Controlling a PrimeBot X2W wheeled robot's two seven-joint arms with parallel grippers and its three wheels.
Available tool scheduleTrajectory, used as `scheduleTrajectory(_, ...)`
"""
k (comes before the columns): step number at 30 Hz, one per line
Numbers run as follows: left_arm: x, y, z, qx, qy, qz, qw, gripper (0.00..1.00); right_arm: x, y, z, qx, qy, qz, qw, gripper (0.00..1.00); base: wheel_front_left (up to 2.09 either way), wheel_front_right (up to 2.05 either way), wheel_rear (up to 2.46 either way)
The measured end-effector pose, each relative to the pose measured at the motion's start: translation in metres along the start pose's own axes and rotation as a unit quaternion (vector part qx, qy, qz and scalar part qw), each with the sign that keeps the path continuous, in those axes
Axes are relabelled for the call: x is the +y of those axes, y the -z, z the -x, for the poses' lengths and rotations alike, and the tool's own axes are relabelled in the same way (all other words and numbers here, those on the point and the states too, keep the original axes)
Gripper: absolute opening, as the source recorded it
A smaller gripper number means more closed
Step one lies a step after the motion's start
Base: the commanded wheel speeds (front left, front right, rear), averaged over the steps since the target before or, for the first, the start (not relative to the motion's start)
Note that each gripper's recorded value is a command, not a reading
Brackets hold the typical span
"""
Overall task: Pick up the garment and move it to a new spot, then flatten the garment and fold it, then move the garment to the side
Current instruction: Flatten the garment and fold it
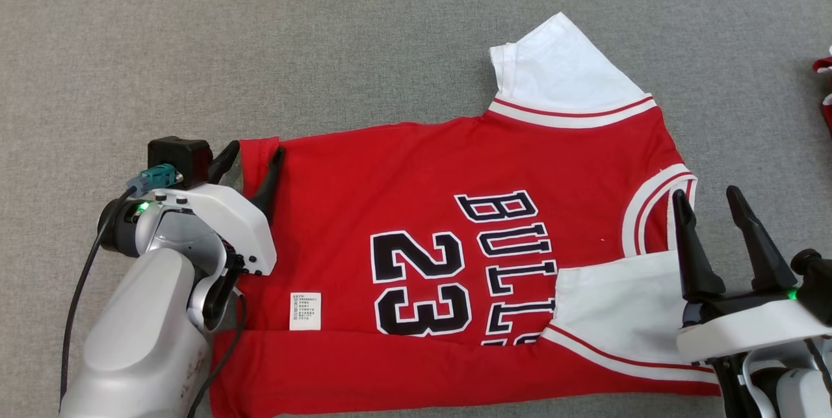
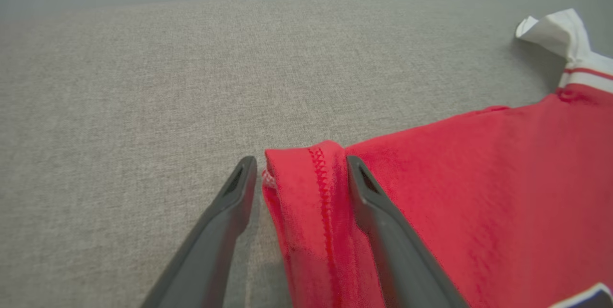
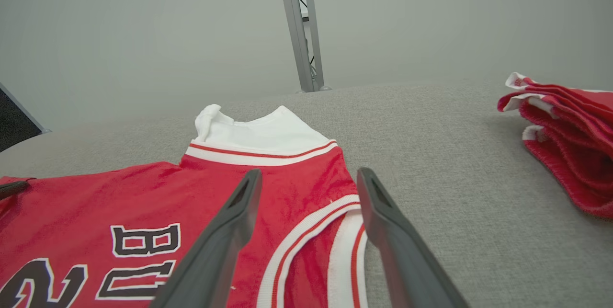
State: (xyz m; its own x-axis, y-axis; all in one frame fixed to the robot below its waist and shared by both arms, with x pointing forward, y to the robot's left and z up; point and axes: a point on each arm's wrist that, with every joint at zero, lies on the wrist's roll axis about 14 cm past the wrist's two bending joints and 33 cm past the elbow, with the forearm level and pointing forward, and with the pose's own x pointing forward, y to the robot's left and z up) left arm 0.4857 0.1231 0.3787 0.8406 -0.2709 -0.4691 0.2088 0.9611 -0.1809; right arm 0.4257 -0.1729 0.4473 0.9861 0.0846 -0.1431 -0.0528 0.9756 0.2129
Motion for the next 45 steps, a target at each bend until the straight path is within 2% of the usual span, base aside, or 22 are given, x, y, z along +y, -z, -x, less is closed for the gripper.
scheduleTrajectory(1, 0.001, -0.001, -0.001, -0.002, 0.000, 0.004, 1.000, 0.00, -0.001, -0.001, -0.001, -0.001, 0.001, 0.001, 1.000, 1.00, 0.00, 0.00, 0.00)
scheduleTrajectory(7, 0.004, -0.005, -0.003, -0.015, -0.001, 0.005, 1.000, 0.00, -0.012, -0.007, -0.005, -0.008, 0.011, 0.009, 1.000, 1.00, 0.00, 0.00, 0.00)
scheduleTrajectory(13, 0.006, -0.010, -0.005, -0.026, -0.002, 0.005, 1.000, 0.00, -0.024, -0.024, -0.027, -0.029, 0.010, 0.024, 0.999, 1.00, 0.00, 0.00, 0.00)
scheduleTrajectory(18, 0.003, -0.013, -0.013, -0.035, 0.005, 0.008, 0.999, 0.00, -0.026, -0.039, -0.070, -0.046, -0.006, 0.028, 0.999, 1.00, 0.00, 0.00, 0.00)
scheduleTrajectory(23, 0.004, -0.011, -0.022, -0.038, 0.007, 0.016, 0.999, 0.00, -0.016, -0.038, -0.115, -0.038, -0.033, 0.026, 0.998, 1.00, 0.00, 0.00, 0.00)
scheduleTrajectory(28, 0.007, -0.006, -0.028, -0.040, 0.008, 0.021, 0.999, 0.00, 0.006, -0.020, -0.162, 0.004, -0.073, 0.040, 0.997, 1.00, 0.00, 0.00, 0.00)
scheduleTrajectory(32, 0.009, -0.004, -0.031, -0.041, 0.008, 0.021, 0.999, 0.00, 0.027, 0.011, -0.190, 0.076, -0.108, 0.052, 0.990, 1.00, 0.00, 0.00, 0.00)
scheduleTrajectory(38, 0.013, 0.000, -0.033, -0.043, 0.006, 0.022, 0.999, 0.00, 0.039, 0.056, -0.208, 0.188, -0.135, 0.094, 0.968, 1.00, 0.00, 0.00, 0.00)
scheduleTrajectory(43, 0.016, 0.001, -0.034, -0.045, 0.003, 0.024, 0.999, 0.00, 0.043, 0.064, -0.214, 0.227, -0.143, 0.106, 0.958, 1.00, 0.00, 0.00, 0.00)
scheduleTrajectory(44, 0.016, 0.001, -0.034, -0.045, 0.003, 0.026, 0.999, 0.00, 0.042, 0.066, -0.214, 0.234, -0.142, 0.106, 0.956, 0.87, 0.00, 0.00, 0.00)
scheduleTrajectory(45, 0.016, 0.002, -0.034, -0.045, 0.003, 0.027, 0.999, 0.00, 0.042, 0.066, -0.215, 0.237, -0.143, 0.108, 0.955, 0.37, 0.00, 0.00, 0.00)
